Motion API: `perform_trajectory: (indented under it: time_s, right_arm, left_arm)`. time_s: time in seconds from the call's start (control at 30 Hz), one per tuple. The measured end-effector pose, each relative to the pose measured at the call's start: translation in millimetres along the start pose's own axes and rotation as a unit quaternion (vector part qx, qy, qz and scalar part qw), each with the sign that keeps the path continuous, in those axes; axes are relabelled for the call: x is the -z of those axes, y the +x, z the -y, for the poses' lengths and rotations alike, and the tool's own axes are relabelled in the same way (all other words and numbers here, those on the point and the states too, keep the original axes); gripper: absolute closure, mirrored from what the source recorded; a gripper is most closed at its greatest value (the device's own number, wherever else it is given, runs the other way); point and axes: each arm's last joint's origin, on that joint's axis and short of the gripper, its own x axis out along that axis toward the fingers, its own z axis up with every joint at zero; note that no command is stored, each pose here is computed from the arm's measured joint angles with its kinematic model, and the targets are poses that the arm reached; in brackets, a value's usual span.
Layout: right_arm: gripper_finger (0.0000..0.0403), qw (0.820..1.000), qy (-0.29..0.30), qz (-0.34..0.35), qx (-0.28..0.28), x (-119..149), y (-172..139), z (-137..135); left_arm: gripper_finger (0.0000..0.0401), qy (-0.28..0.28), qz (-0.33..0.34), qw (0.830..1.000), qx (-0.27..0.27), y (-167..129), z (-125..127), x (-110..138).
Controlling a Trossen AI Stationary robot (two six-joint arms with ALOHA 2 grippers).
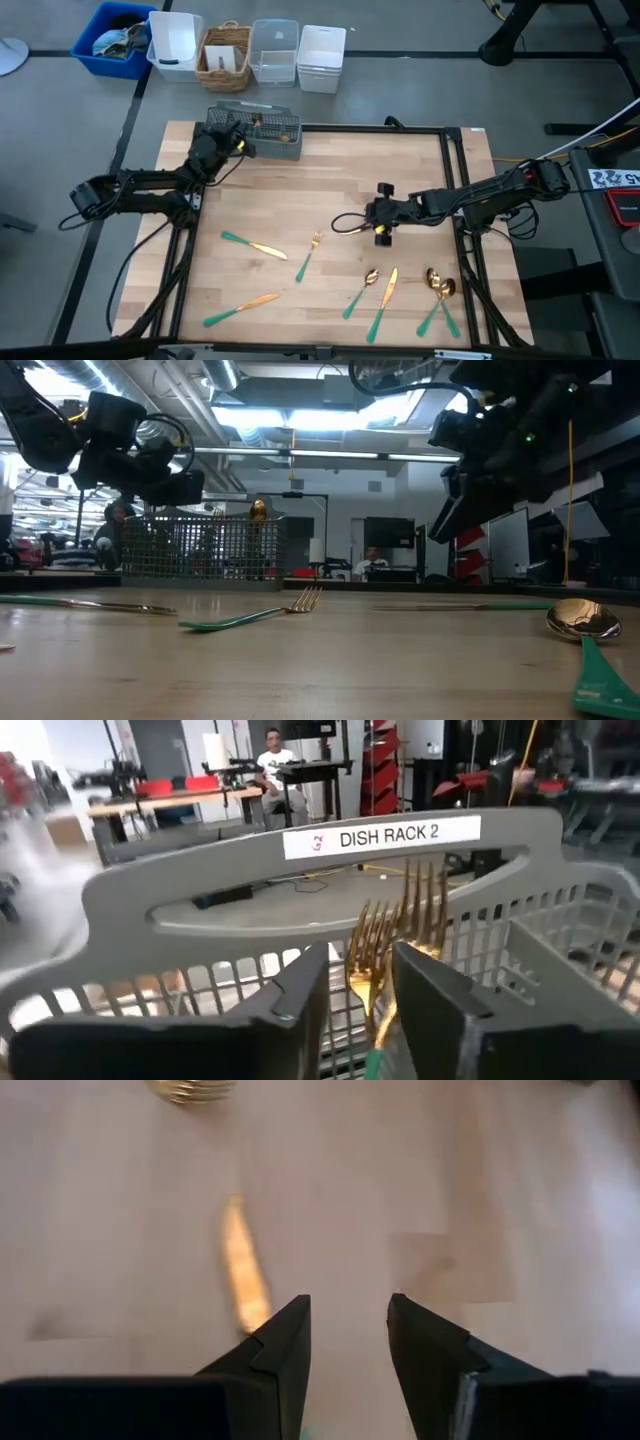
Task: Sort silverware
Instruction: Put the green fork into the gray silverware basket
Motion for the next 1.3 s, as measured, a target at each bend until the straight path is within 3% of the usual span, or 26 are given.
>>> perform_trajectory:
  time_s: [0.17,0.4,0.57,0.77,1.0,1.3]
  right_arm:
    - [0.0267,0.999,0.025,-0.016,-0.038,3,0,-2]
    - [0.0267,0.994,0.041,-0.094,-0.034,18,1,-2]
    - [0.0267,0.994,0.038,-0.086,-0.054,16,7,-5]
    - [0.0267,0.995,0.036,-0.008,-0.098,0,10,-9]
    - [0.0267,0.986,0.101,0.079,-0.103,-18,24,-13]
    - [0.0267,0.965,0.179,0.121,-0.147,-21,65,-24]
  left_arm:
    - [0.0267,-0.070,0.002,0.997,0.029,-3,7,-1]
    - [0.0265,-0.075,-0.001,0.994,0.084,-11,24,-1]
    - [0.0265,-0.108,-0.011,0.981,0.162,-20,39,-1]
    - [0.0264,-0.153,-0.044,0.939,0.305,-37,62,-1]
    - [0.0264,-0.151,-0.076,0.877,0.451,-62,84,0]
    - [0.0264,-0.138,-0.104,0.827,0.536,-91,102,3]
